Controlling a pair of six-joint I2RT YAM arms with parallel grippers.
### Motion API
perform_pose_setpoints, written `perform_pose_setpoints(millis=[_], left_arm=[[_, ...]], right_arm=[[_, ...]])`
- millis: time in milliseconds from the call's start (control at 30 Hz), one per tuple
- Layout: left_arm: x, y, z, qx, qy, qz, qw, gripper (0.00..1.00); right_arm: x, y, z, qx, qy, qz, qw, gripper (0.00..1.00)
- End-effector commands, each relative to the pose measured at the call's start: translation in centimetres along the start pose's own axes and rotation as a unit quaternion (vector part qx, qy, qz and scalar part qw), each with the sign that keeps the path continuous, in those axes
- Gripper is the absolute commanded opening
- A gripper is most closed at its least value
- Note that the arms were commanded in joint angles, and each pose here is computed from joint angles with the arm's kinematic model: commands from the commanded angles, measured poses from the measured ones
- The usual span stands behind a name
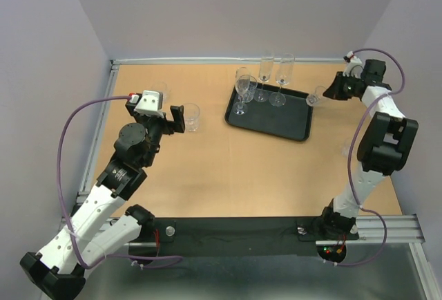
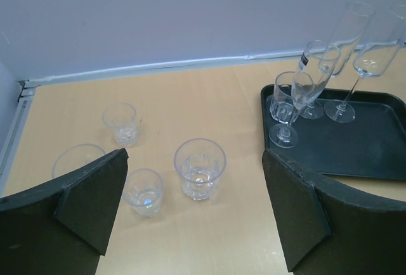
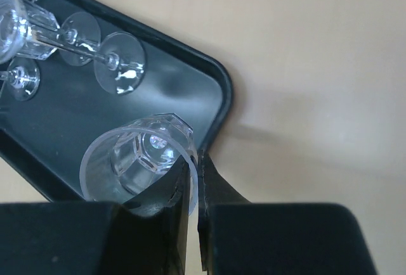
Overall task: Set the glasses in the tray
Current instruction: Place the glass into the tray
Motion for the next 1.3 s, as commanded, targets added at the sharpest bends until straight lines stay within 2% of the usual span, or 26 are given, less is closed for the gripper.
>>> perform_pose_setpoints(millis=[0, 233, 367, 1033, 1267], left_arm=[[0.9, 0.3, 0.2, 0.009, -0.006, -0.025, 1.0, 0.99], [0.5, 0.5, 0.2, 0.012, -0.003, -0.018, 1.0, 0.99], [0.5, 0.5, 0.3, 0.016, -0.003, -0.019, 1.0, 0.99], [0.5, 0.5, 0.3, 0.015, -0.003, -0.019, 1.0, 0.99], [0.5, 0.6, 0.3, 0.015, -0.003, -0.018, 1.0, 0.99]], right_arm=[[2.6, 2.1, 1.5, 0.002, -0.039, -0.008, 0.999, 0.03], [2.9, 7.3, 4.9, 0.009, -0.086, 0.029, 0.996, 0.04], [3.1, 8.6, 5.4, -0.006, -0.098, 0.039, 0.994, 0.04], [3.4, 10.9, 4.9, -0.068, -0.12, 0.057, 0.989, 0.06], [3.2, 11.2, 5.1, -0.068, -0.123, 0.06, 0.988, 0.15]])
Point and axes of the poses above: each gripper's point midway between its finger pads, its own y axis out along the fingers, its own z axis along the line the jaws close on, x = y × z, the point moved 5 cm from there along -y, back along the fingers, and after that the axes turned 4 degrees about -y, right-handed, at the moved point
